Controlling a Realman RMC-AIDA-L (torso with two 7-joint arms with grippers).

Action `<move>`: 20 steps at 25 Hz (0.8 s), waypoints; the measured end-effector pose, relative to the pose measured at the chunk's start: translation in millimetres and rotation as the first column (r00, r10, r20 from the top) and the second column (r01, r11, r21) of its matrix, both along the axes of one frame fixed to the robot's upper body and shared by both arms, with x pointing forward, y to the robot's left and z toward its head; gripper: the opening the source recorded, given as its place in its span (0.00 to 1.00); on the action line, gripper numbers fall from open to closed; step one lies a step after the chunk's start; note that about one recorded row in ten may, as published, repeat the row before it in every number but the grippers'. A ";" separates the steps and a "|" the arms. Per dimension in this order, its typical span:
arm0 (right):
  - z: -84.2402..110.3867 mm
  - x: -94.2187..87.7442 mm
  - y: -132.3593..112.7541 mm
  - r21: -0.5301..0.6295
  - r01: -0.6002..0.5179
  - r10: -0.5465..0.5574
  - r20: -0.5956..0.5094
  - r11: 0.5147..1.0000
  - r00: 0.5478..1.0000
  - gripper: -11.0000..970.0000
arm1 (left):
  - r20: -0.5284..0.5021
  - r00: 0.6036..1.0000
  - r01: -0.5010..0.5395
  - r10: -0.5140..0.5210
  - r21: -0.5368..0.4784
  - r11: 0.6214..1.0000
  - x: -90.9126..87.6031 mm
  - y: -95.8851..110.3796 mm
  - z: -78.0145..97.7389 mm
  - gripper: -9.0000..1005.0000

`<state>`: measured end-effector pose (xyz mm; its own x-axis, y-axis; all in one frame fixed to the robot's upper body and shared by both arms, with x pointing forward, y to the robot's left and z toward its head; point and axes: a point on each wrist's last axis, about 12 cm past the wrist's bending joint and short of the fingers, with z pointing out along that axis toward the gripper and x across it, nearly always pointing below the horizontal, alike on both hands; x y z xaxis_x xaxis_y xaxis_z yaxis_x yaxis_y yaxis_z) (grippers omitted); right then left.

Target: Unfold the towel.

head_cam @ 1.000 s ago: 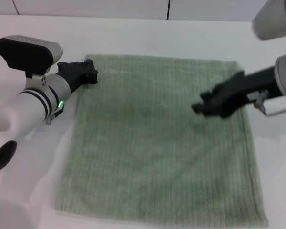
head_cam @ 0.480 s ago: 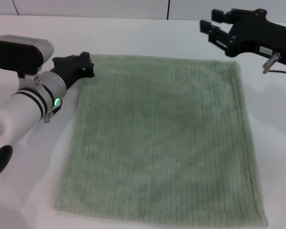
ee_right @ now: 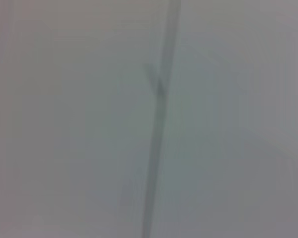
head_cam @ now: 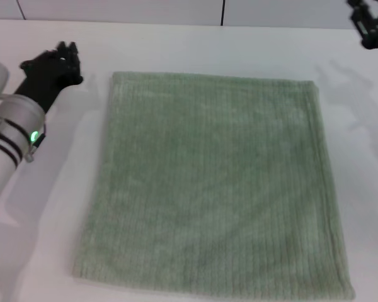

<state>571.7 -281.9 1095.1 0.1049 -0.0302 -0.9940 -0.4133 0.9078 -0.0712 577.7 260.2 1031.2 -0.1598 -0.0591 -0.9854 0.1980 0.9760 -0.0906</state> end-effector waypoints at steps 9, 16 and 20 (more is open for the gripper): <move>-6.2 -16.0 -30.0 0.119 0.089 -0.094 0.044 0.989 0.995 0.37 | 0.133 0.989 -0.066 0.064 0.010 0.998 -17.9 22.4 4.8 0.25; -17.2 -40.8 -57.7 0.135 0.223 -0.242 0.143 0.965 0.960 0.67 | 0.139 0.985 -0.104 0.103 0.001 0.995 -22.5 30.3 2.8 0.50; -25.6 -48.7 -62.5 0.084 0.339 -0.349 0.213 0.937 0.912 0.78 | 0.133 0.984 -0.117 0.116 0.000 0.993 -24.2 32.6 1.0 0.85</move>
